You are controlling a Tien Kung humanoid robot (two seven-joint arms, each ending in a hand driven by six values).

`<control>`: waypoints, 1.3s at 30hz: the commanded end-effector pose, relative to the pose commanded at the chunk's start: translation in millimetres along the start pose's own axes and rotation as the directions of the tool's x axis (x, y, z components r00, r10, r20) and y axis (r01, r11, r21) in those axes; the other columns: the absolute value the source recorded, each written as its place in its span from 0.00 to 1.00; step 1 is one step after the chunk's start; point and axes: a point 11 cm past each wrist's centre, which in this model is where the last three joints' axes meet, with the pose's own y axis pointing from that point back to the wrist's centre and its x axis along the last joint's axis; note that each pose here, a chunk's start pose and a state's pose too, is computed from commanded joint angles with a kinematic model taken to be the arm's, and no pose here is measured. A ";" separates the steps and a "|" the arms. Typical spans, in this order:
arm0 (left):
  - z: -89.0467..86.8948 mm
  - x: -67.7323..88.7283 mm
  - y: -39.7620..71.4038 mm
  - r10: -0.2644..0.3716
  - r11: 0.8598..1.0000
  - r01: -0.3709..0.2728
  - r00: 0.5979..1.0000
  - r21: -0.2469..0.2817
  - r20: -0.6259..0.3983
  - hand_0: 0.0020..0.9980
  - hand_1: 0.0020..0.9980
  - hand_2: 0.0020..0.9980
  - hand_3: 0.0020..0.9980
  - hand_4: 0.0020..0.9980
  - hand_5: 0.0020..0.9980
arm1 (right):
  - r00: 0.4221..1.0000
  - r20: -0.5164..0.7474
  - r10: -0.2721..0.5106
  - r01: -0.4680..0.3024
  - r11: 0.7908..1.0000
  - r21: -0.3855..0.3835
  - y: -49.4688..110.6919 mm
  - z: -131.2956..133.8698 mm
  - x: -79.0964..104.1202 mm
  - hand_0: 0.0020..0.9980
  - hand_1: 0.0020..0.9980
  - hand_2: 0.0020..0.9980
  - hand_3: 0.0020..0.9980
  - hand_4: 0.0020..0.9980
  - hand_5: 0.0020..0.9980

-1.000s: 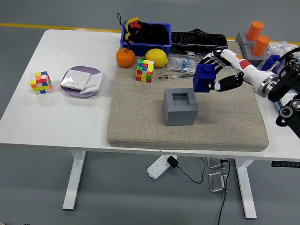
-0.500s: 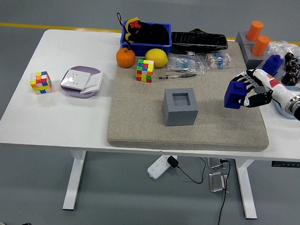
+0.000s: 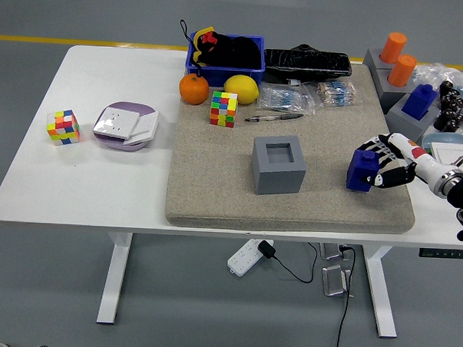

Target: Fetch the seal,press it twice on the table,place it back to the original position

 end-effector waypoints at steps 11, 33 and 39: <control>0.7 -3.0 -0.1 -0.006 1.000 0.006 1.000 -0.002 -0.001 0.81 0.81 0.78 0.82 0.69 0.43 | 1.000 0.005 -0.005 0.005 1.000 -0.018 0.1 7.5 -4.6 0.53 0.38 0.38 0.38 0.72 0.00; 1.7 -2.2 0.1 -0.005 1.000 0.005 1.000 -0.004 -0.006 0.81 0.81 0.78 0.82 0.69 0.43 | 1.000 0.009 0.018 -0.019 0.996 0.084 2.1 -31.5 11.1 0.53 0.38 0.37 0.38 0.72 0.00; 0.0 -1.1 -0.1 -0.003 1.000 0.003 1.000 -0.001 -0.007 0.81 0.81 0.78 0.82 0.69 0.43 | 0.999 0.036 0.000 -0.007 0.984 0.180 -0.9 -71.4 10.1 0.53 0.38 0.37 0.38 0.72 0.00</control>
